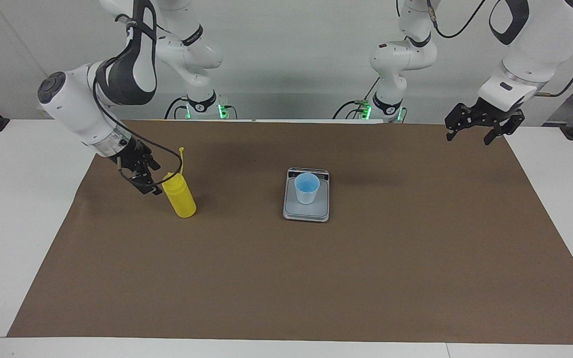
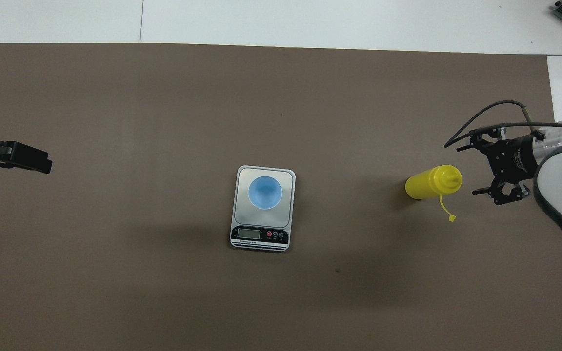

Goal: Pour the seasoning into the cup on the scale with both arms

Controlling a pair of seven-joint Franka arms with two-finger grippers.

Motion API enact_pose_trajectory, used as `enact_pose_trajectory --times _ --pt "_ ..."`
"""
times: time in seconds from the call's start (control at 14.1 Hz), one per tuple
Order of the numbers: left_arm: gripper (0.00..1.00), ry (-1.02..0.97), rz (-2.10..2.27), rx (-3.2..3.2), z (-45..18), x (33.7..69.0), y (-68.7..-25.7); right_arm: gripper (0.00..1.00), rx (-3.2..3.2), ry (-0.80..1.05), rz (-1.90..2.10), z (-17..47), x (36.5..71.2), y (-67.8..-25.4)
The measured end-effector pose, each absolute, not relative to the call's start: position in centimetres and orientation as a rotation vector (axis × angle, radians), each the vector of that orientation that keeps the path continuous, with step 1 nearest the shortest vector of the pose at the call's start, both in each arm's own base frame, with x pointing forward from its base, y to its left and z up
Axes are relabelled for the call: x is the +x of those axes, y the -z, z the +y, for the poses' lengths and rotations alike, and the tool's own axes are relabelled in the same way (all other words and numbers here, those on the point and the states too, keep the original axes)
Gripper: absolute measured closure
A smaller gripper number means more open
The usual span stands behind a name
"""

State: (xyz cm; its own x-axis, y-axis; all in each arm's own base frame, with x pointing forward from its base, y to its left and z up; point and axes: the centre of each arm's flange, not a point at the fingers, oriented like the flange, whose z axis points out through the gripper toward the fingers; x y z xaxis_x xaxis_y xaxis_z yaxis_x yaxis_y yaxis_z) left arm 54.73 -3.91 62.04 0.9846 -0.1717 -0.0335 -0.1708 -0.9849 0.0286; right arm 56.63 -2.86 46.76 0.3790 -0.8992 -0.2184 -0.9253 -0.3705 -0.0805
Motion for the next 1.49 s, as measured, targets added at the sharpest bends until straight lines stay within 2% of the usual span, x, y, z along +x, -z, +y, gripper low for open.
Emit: enact_pose_trajectory --times 0.28,0.64,0.85,1.14,1.49 --pt "0.00 0.052 -0.235 3.130 -3.5 54.8 -62.1 0.00 -2.797 -0.082 1.123 3.3 56.0 -48.8" --pt "0.00 0.045 -0.195 3.136 -3.6 54.9 -62.0 0.00 -3.068 0.042 0.582 5.8 55.8 -52.1" --pt "0.00 0.042 -0.193 3.137 -3.5 54.9 -62.0 0.00 -3.114 0.113 0.475 6.9 56.1 -56.0" --pt "0.00 0.045 -0.192 3.138 -3.5 54.9 -61.9 0.00 -3.140 0.082 0.367 6.4 54.5 -60.2" --pt "0.00 0.045 -0.191 3.138 -3.5 54.9 -61.9 0.00 -3.158 0.047 0.285 6.0 53.3 -61.2"
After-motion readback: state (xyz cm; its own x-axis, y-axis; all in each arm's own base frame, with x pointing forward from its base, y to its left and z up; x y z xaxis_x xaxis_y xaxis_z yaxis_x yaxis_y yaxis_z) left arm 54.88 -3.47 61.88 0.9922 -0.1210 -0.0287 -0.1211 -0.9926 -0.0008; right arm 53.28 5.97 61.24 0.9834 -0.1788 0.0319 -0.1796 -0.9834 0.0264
